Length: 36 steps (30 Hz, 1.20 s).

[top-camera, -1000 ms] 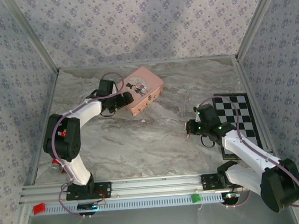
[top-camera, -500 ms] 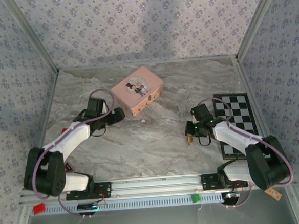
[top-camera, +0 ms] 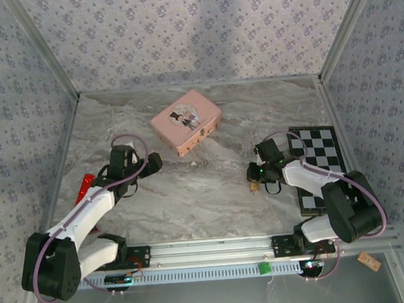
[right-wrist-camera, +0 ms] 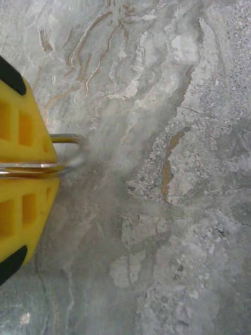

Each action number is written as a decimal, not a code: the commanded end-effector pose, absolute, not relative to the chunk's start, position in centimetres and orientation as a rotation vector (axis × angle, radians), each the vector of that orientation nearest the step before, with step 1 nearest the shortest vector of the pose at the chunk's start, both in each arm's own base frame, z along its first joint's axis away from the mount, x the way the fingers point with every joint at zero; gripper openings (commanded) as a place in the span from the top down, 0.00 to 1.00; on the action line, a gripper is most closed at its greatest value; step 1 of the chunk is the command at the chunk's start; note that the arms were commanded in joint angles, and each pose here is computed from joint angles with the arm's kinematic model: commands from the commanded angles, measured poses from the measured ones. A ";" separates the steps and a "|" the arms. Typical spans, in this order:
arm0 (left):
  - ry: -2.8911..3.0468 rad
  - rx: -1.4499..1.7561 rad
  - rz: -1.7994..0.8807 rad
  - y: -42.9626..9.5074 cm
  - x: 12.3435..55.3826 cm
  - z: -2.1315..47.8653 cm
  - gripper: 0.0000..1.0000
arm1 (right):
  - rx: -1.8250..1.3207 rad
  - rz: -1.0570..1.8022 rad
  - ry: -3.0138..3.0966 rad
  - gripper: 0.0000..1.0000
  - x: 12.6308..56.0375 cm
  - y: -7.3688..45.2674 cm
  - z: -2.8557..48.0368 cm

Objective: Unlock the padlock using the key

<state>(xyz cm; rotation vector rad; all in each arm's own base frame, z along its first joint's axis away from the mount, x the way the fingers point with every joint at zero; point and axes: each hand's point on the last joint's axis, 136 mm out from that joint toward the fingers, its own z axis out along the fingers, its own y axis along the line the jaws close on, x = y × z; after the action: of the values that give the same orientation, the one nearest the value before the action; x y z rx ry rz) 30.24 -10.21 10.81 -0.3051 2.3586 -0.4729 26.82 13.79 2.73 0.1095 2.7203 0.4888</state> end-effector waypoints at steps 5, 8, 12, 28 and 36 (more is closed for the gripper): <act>2.305 -0.310 -0.418 -9.2 30.9 11.6 0.00 | 0.094 0.439 2.681 0.58 27.2 13.0 4.9; 2.293 -0.312 -0.395 -8.7 30.8 12.0 0.00 | 0.088 0.399 2.659 0.51 27.2 12.4 6.1; 2.251 -0.318 -0.356 -7.9 30.6 13.3 0.00 | 0.061 0.369 2.603 0.46 27.3 11.7 8.7; 1.955 -0.598 0.298 2.7 31.2 18.7 0.00 | 0.046 -0.099 1.990 0.01 29.7 4.7 25.3; 1.858 -0.616 0.704 7.7 30.9 16.1 0.00 | 0.109 -0.366 2.004 0.01 30.7 0.2 20.3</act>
<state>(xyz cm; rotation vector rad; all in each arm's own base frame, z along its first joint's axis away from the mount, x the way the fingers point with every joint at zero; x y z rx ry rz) 31.35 5.75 14.86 -0.6014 1.9644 0.5647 30.17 1.78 20.01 0.0855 2.0504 -0.2721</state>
